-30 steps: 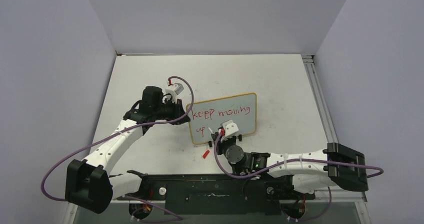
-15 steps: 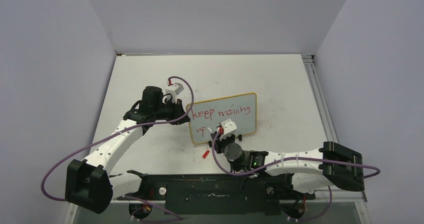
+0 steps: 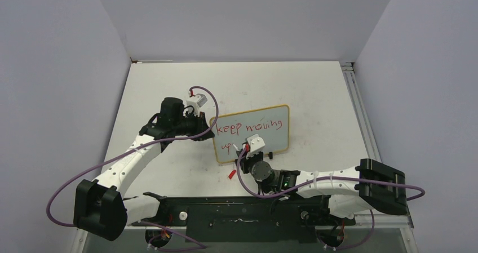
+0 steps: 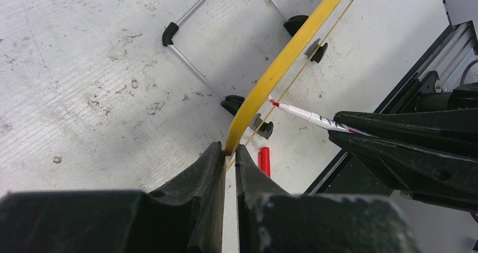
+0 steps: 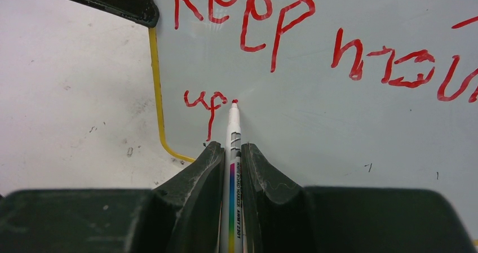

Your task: Write a sentence on the whiteboard

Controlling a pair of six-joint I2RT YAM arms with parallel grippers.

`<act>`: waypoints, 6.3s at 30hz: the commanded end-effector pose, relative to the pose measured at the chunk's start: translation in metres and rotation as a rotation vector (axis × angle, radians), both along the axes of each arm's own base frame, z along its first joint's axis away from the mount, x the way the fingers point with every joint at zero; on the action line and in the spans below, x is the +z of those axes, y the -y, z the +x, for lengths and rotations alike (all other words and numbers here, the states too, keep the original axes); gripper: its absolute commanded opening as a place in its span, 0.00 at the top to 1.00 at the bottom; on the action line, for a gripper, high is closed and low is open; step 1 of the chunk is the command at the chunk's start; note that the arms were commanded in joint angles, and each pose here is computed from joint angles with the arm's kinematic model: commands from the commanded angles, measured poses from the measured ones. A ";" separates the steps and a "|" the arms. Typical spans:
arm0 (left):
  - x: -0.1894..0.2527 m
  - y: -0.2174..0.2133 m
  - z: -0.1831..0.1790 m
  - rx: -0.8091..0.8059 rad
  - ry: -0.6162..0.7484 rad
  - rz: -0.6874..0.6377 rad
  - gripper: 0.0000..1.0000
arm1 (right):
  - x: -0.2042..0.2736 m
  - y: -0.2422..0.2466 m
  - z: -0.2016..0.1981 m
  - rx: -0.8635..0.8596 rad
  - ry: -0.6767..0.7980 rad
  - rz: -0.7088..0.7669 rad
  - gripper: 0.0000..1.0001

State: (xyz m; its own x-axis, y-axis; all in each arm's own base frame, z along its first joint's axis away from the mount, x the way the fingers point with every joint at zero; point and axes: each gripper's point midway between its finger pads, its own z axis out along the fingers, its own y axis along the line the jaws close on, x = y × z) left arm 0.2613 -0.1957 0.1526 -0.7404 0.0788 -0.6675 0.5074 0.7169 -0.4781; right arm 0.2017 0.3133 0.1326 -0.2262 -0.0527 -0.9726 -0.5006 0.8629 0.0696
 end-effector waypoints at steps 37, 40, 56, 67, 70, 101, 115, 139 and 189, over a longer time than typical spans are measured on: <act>0.010 0.005 0.005 -0.002 0.026 -0.024 1.00 | 0.008 0.006 0.004 -0.070 0.011 0.040 0.95; 0.010 0.005 0.005 -0.002 0.027 -0.024 1.00 | 0.013 0.005 0.007 -0.070 0.023 0.046 0.95; 0.010 0.005 0.005 -0.001 0.027 -0.023 1.00 | 0.027 0.005 0.013 -0.079 0.052 0.063 0.95; 0.010 0.005 0.005 -0.001 0.026 -0.023 1.00 | 0.031 0.007 0.015 -0.090 0.064 0.067 0.95; 0.010 0.005 0.005 -0.001 0.027 -0.023 1.00 | 0.028 0.007 0.016 -0.090 0.061 0.061 0.95; 0.011 0.005 0.005 -0.001 0.030 -0.025 1.00 | -0.012 0.019 0.000 -0.100 -0.031 0.021 0.95; 0.010 0.005 0.005 -0.001 0.026 -0.024 1.00 | 0.001 0.018 0.004 -0.105 -0.001 0.028 0.95; 0.011 0.005 0.005 0.000 0.030 -0.024 1.00 | 0.034 0.010 0.019 -0.103 0.068 0.064 0.95; 0.005 0.000 0.008 0.001 0.039 0.013 1.00 | 0.045 0.029 0.007 0.134 0.002 0.141 0.95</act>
